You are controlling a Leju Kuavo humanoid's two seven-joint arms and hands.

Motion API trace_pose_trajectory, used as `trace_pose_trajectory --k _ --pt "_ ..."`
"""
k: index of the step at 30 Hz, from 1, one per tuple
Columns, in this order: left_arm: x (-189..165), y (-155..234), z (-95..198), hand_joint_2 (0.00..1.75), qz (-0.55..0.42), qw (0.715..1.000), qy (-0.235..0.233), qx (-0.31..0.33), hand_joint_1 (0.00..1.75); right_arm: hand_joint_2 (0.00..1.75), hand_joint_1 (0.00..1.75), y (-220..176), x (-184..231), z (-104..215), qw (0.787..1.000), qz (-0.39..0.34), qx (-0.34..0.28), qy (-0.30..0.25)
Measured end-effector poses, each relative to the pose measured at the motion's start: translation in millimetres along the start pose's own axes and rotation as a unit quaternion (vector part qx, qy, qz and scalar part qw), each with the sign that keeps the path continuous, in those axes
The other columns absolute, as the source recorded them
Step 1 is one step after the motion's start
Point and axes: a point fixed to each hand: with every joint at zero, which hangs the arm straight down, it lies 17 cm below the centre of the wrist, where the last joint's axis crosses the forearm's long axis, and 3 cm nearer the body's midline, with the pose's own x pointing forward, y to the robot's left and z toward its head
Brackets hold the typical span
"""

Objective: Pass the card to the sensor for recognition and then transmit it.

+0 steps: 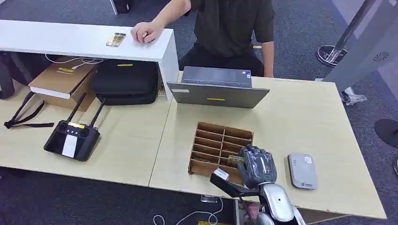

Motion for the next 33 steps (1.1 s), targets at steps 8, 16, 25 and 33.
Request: trace_pose_trajectory --k 8,16,25,33 --pt "0 0 0 0.00 -0.001 1.000 -0.001 0.000 0.00 1.75 1.50 -2 0 0 1.000 -0.004 -0.005 -0.003" --pt "1 0 0 0.00 -0.002 1.000 -0.002 0.000 0.00 1.75 1.75 -8 -1 -1 1.000 -0.008 -0.018 -0.001" --pt "2 1 0 0.00 0.009 1.000 -0.002 0.004 0.00 1.75 1.73 -12 1 -1 1.000 -0.014 -0.023 0.000" --pt "1 2 0 0.00 0.012 1.000 -0.003 0.006 0.00 1.75 1.75 -23 0 -2 0.999 -0.003 -0.038 0.002"
